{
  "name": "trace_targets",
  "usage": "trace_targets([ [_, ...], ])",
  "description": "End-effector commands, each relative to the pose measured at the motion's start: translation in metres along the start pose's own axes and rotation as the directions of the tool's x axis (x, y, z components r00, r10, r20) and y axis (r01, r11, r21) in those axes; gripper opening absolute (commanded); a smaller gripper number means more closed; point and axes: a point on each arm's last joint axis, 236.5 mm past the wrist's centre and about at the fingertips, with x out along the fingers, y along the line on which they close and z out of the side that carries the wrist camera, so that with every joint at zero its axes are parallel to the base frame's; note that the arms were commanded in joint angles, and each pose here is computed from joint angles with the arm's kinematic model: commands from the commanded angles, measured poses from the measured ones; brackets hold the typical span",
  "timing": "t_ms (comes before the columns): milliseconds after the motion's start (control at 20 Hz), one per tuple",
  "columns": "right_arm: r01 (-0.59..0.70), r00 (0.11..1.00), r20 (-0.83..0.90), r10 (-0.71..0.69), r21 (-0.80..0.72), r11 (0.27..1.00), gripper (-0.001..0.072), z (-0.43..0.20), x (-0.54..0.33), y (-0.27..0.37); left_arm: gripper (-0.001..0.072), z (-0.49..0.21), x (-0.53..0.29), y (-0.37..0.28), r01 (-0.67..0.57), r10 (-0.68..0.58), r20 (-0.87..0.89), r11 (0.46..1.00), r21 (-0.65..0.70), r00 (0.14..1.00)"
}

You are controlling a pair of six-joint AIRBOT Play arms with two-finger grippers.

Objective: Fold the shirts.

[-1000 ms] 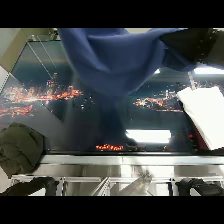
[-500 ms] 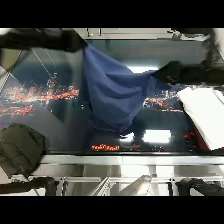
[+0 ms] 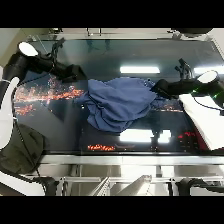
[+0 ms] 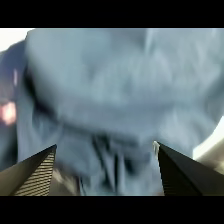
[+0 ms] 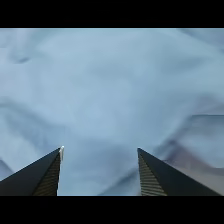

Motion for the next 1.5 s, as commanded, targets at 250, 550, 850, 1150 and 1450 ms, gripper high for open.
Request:
trace_targets([
  [250,0.100,0.992,-0.085,-0.095,0.054,0.994,0.0520,-0.007,-0.028,-0.102,0.0718,-0.200,0.064,-0.037,0.025,-0.102,-0.368,0.978,-0.208,0.924],
  [550,0.091,0.983,-0.171,-0.070,0.122,0.988,0.0515,-0.027,0.005,-0.122,0.0701,-0.203,0.122,-0.071,0.071,-0.124,-0.173,0.956,-0.285,0.977],
  [850,-0.034,0.980,-0.192,0.058,0.127,0.991,0.0447,-0.036,0.042,-0.095,0.0700,-0.207,0.157,-0.069,0.067,-0.139,-0.218,0.949,-0.309,0.966],
  [1150,-0.175,0.976,-0.103,0.190,0.142,0.974,0.0015,-0.016,0.045,-0.063,-0.0006,-0.159,0.162,-0.077,0.101,-0.146,-0.159,0.961,-0.259,0.977],
  [1450,-0.326,0.934,-0.135,0.332,0.068,0.943,0.0014,-0.016,-0.006,-0.012,0.0002,-0.109,0.080,-0.145,0.248,-0.254,-0.079,0.966,-0.078,0.964],
])
